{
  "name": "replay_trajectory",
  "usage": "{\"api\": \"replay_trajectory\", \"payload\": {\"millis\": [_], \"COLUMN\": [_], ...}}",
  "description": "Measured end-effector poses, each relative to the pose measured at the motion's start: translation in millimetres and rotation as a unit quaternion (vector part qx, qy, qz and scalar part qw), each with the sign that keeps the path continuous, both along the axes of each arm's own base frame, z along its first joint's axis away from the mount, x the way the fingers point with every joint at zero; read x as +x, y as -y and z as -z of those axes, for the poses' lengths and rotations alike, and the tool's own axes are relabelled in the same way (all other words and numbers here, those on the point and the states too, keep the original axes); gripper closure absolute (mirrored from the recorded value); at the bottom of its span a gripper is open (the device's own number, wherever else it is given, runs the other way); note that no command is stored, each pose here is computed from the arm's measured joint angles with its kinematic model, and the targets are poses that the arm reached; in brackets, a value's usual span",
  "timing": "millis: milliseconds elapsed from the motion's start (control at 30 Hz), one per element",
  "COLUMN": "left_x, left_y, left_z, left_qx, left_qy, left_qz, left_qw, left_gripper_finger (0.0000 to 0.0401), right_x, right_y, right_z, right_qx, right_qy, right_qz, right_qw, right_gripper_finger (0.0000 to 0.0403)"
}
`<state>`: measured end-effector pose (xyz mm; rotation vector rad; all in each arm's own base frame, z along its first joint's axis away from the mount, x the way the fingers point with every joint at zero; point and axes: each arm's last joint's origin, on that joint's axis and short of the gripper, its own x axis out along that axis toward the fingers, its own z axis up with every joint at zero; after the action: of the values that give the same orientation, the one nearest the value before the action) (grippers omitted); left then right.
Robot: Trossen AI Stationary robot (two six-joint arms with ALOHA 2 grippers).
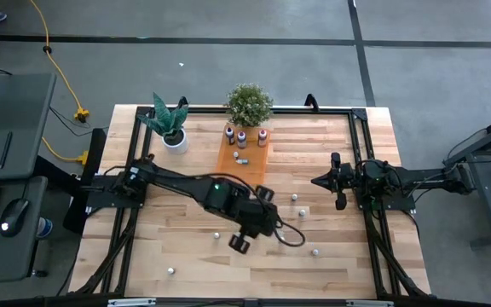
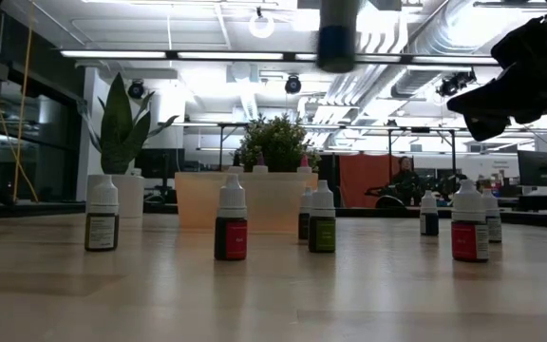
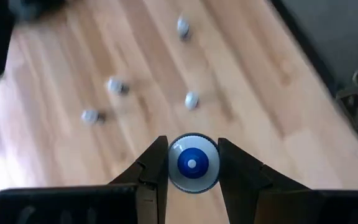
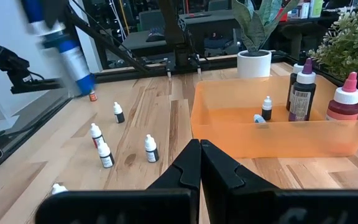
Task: Pick & Place food coloring
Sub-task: Put the large blue food coloring bottle into the orange bin
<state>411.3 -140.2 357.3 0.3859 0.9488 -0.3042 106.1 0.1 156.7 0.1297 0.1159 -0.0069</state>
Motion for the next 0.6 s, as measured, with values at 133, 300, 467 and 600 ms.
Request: {"api": "replay_trajectory", "payload": {"millis": [133, 300, 467, 600], "left_x": [-9, -15, -20, -27], "left_y": [-12, -27, -39, -51], "left_z": [-9, -19, -26, -31], "left_qx": [0.020, 0.019, 0.028, 0.040], "left_qy": [-0.005, -0.001, 0.003, 0.020], "left_qz": [-0.025, -0.086, -0.134, -0.183], "left_qw": [0.999, 0.996, 0.991, 0.982], "left_gripper_finger": [0.0308, 0.0308, 0.0308, 0.0308], "right_x": [0, 0, 1, 1], "right_y": [0, 0, 0, 0], "right_z": [0, 1, 1, 1], "right_qx": [0.000, 0.000, 0.000, 0.000], "right_qy": [-0.001, -0.003, -0.006, -0.006], "right_qz": [0.000, 0.000, 0.000, 0.000], "right_qw": [1.000, 1.000, 1.000, 1.000], "right_gripper_finger": [0.0402, 0.0402, 0.0402, 0.0402]}}
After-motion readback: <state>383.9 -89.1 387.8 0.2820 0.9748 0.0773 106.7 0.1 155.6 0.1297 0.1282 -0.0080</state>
